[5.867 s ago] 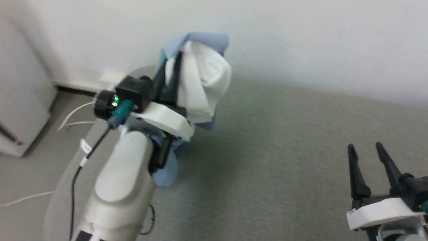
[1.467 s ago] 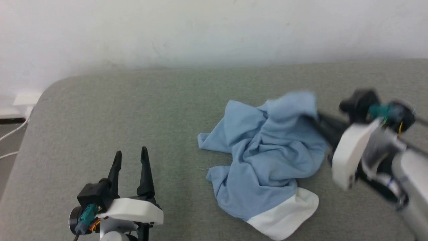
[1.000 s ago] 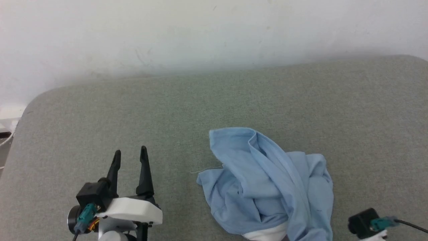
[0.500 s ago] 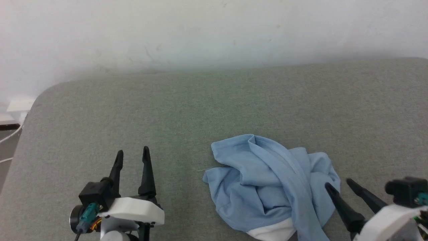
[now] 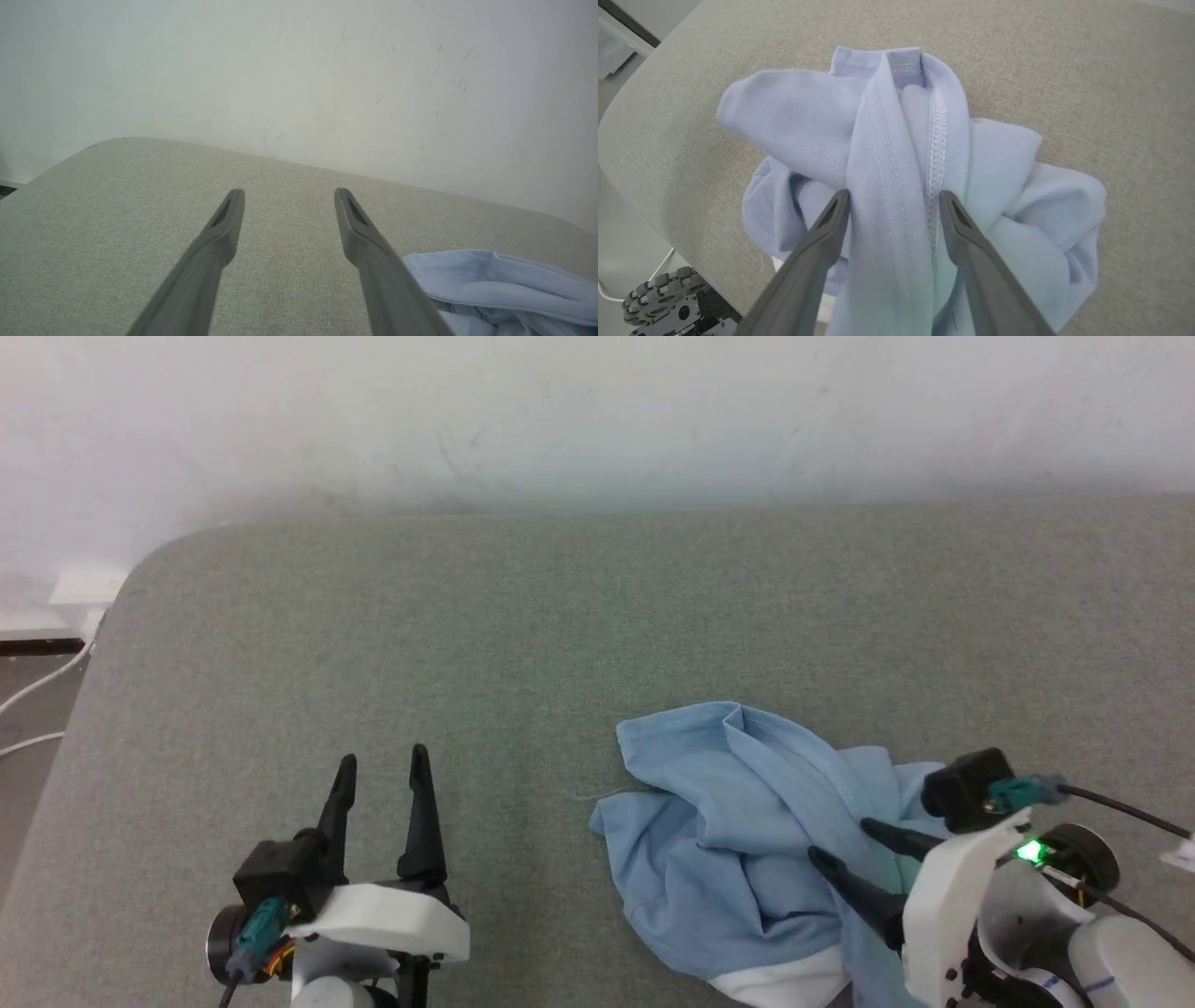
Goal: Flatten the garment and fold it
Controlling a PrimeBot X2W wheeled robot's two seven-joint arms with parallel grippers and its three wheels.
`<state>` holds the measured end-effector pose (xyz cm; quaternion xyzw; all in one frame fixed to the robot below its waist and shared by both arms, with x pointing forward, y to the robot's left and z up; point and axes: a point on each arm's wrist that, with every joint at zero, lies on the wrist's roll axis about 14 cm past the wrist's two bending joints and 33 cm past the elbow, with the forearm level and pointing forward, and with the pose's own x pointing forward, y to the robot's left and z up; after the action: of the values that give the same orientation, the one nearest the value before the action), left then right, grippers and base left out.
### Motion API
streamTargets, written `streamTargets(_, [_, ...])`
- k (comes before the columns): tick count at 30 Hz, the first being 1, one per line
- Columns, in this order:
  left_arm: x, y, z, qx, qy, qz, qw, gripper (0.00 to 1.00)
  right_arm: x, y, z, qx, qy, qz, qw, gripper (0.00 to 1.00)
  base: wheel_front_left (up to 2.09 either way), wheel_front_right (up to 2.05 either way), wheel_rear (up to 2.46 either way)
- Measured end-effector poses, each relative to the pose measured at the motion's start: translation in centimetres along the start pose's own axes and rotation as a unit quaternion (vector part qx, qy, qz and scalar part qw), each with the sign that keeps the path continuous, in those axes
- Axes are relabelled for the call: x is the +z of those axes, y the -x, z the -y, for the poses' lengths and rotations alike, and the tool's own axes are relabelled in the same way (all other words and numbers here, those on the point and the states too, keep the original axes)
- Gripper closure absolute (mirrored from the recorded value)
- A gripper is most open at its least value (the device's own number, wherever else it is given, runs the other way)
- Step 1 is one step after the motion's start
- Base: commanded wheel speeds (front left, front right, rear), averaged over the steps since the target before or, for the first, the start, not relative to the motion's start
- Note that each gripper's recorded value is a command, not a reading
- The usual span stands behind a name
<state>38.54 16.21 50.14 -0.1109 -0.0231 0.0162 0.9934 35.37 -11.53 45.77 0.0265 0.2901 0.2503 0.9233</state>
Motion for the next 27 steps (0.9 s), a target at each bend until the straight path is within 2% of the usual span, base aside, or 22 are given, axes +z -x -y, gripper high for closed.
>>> streamTargets(1, [0.0, -0.1, 0.0, 0.001, 0.000, 0.000, 1.000, 0.00, -0.4, -0.3, 0.0, 0.001, 0.003, -0.014, 1.000, 0.53, 0.00, 0.00, 0.00])
streamTargets(2, [0.0, -0.1, 0.0, 0.001, 0.000, 0.000, 1.000, 0.00, -0.9, -0.6, 0.2, 0.001, 0.003, -0.025, 1.000, 0.53, 0.00, 0.00, 0.00])
streamTargets(3, [0.0, -0.2, -0.1, 0.002, 0.001, 0.000, 1.000, 0.00, -1.2, -0.8, 0.2, 0.003, 0.000, -0.034, 0.999, 0.72, 0.00, 0.00, 0.00])
streamTargets(4, [-0.1, -0.2, -0.1, 0.002, 0.002, 0.000, 1.000, 0.00, -1.4, -0.9, 0.1, 0.005, -0.003, -0.040, 0.999, 1.00, 0.00, 0.00, 0.00])
streamTargets(8, [-0.1, -0.2, -0.1, 0.003, 0.002, 0.000, 1.000, 0.00, 0.4, -0.8, 1.0, -0.004, -0.011, 0.004, 1.000, 1.00, 0.00, 0.00, 0.00])
streamTargets(11, [-0.1, -0.3, 0.0, 0.001, 0.002, 0.002, 1.000, 0.00, 2.7, 0.4, 3.6, -0.041, -0.029, 0.062, 0.997, 1.00, 0.00, 0.00, 0.00])
streamTargets(14, [0.0, -0.3, 0.2, -0.001, 0.002, 0.003, 1.000, 0.00, 3.5, 2.6, 7.2, -0.096, -0.067, 0.106, 0.987, 1.00, 0.00, 0.00, 0.00])
streamTargets(17, [0.1, -0.4, 0.6, -0.006, 0.003, 0.004, 1.000, 0.00, 1.4, 5.7, 11.3, -0.170, -0.122, 0.122, 0.970, 1.00, 0.00, 0.00, 0.00])
streamTargets(19, [0.1, -0.5, 0.7, -0.007, 0.003, 0.004, 1.000, 0.00, -0.9, 8.0, 13.5, -0.219, -0.166, 0.127, 0.953, 1.00, 0.00, 0.00, 0.00])
streamTargets(24, [-0.1, -0.7, 1.1, -0.013, 0.003, 0.002, 1.000, 0.00, -9.0, 12.3, 16.1, -0.319, -0.256, 0.083, 0.909, 0.99, 0.00, 0.00, 0.00])
streamTargets(25, [-0.1, -0.7, 1.2, -0.014, 0.003, 0.001, 1.000, 0.00, -10.4, 12.7, 16.1, -0.331, -0.271, 0.075, 0.901, 0.93, 0.00, 0.00, 0.00])
streamTargets(26, [-0.2, -0.8, 1.3, -0.015, 0.003, 0.001, 1.000, 0.00, -11.7, 12.9, 15.8, -0.338, -0.284, 0.063, 0.895, 0.66, 0.00, 0.00, 0.00])
streamTargets(27, [-0.2, -0.8, 1.3, -0.016, 0.003, 0.000, 1.000, 0.00, -12.9, 12.9, 15.5, -0.342, -0.292, 0.050, 0.892, 0.31, 0.00, 0.00, 0.00])
